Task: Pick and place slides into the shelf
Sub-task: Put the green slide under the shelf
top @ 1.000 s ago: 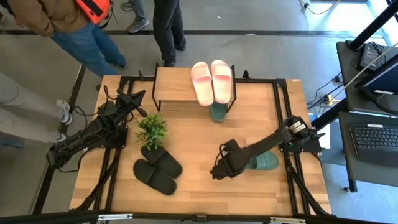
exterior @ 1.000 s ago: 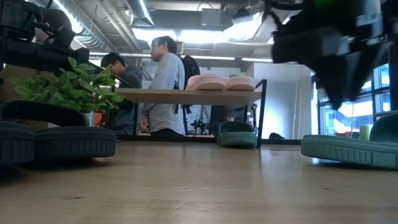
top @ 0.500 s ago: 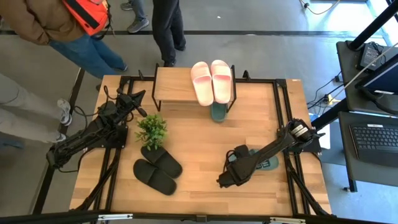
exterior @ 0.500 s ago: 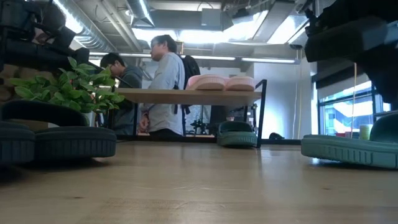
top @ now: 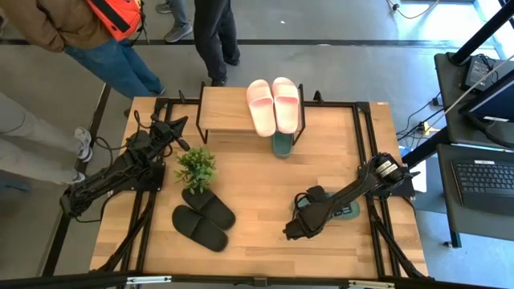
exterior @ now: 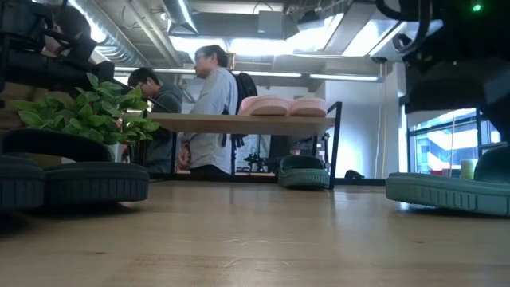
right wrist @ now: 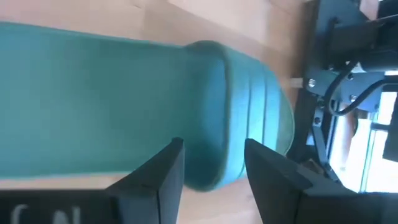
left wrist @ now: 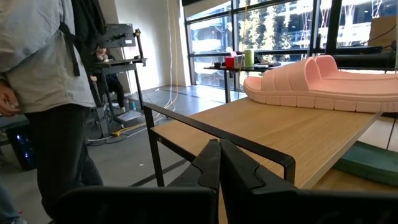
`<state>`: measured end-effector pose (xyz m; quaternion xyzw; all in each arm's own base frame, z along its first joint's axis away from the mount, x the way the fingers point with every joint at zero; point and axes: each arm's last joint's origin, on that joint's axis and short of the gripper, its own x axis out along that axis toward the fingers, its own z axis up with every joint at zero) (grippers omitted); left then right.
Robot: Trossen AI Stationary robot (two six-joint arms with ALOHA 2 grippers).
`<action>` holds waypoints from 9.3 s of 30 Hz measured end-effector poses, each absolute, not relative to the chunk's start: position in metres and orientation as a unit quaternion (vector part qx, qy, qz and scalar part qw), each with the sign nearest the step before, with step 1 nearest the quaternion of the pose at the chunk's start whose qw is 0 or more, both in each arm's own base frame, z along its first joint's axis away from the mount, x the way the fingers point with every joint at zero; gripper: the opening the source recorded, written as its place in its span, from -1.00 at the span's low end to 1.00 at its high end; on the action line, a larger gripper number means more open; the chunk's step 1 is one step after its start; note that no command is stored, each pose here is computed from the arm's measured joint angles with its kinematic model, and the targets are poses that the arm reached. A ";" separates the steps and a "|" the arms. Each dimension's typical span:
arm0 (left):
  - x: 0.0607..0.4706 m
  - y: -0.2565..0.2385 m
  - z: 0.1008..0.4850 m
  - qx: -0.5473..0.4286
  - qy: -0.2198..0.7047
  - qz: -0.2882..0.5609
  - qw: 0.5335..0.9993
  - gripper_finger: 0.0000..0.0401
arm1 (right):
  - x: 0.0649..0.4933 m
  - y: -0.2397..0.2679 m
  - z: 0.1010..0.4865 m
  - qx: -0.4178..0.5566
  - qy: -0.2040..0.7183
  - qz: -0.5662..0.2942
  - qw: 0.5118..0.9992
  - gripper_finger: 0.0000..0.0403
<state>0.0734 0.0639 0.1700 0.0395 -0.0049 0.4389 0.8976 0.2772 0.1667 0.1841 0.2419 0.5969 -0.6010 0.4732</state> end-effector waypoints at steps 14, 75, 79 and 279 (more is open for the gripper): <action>0.073 0.064 0.170 0.039 -0.005 0.439 0.898 -1.00 | 0.262 0.160 0.164 0.225 0.624 -0.619 0.420 -0.21; 0.073 0.064 0.170 0.040 -0.005 0.439 0.898 -1.00 | 0.386 0.097 0.265 -0.037 0.521 -0.289 0.802 -0.94; 0.073 0.064 0.170 0.040 -0.004 0.439 0.898 -1.00 | 0.398 0.081 0.267 -0.061 0.507 -0.273 0.815 -0.94; 0.074 0.064 0.170 0.040 -0.001 0.439 0.898 -1.00 | 0.430 0.126 0.148 -0.166 0.553 -0.179 0.796 0.25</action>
